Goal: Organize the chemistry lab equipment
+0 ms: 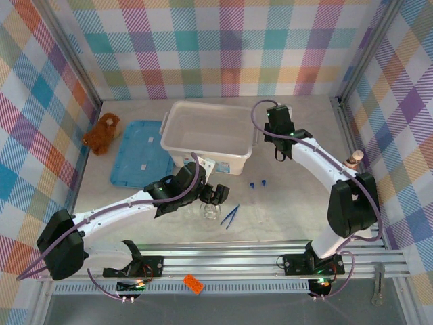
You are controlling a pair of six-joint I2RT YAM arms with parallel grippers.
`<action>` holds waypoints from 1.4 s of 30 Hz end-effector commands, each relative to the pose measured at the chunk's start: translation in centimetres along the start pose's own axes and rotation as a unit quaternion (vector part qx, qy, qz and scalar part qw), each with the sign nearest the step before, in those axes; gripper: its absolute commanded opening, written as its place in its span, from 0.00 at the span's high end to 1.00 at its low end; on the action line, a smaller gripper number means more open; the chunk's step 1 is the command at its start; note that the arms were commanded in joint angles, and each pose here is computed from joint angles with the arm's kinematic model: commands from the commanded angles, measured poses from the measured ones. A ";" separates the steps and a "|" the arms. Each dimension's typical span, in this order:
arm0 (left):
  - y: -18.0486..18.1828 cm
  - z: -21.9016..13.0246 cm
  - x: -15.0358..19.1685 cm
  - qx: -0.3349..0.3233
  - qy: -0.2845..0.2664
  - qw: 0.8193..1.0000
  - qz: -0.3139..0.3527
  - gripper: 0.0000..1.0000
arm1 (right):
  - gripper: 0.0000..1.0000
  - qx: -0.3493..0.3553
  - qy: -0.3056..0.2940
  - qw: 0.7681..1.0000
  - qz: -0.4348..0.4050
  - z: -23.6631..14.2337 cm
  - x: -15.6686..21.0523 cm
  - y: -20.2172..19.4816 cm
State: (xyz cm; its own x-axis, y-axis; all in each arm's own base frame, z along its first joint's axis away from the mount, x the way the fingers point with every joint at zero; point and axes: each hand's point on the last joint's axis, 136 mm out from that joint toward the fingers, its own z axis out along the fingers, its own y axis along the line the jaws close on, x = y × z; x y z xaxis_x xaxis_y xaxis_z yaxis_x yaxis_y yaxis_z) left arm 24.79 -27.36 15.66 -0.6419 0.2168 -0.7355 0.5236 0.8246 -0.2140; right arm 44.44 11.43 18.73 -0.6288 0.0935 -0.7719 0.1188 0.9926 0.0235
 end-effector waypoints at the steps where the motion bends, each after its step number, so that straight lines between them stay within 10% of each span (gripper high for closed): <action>1: 0.7 -0.5 0.1 -0.013 -0.002 1.000 -0.005 0.02 | 0.83 -0.002 -0.011 1.000 -0.005 0.4 -0.6 0.6; 17: 1.2 -0.8 0.5 -0.020 -0.004 1.000 -0.005 0.02 | 0.80 0.001 0.004 1.000 -0.018 1.8 0.1 1.0; 23: 1.2 -0.7 0.7 -0.020 -0.003 1.000 -0.007 0.02 | 0.65 -0.004 0.000 1.000 -0.017 1.4 -0.1 1.1; 42: 0.2 -0.2 0.5 -0.024 0.001 1.000 0.017 0.03 | 0.56 -0.040 -0.057 0.997 0.022 -6.6 -4.1 0.4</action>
State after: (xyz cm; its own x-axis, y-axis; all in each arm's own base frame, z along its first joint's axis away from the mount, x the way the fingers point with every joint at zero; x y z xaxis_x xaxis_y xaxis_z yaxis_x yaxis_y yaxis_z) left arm 24.51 -26.77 15.37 -0.6359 0.2200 -0.7397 0.5126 0.8369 -0.1918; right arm 42.98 11.68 23.40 -0.5649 0.1012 -0.8189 0.0853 0.9943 0.0640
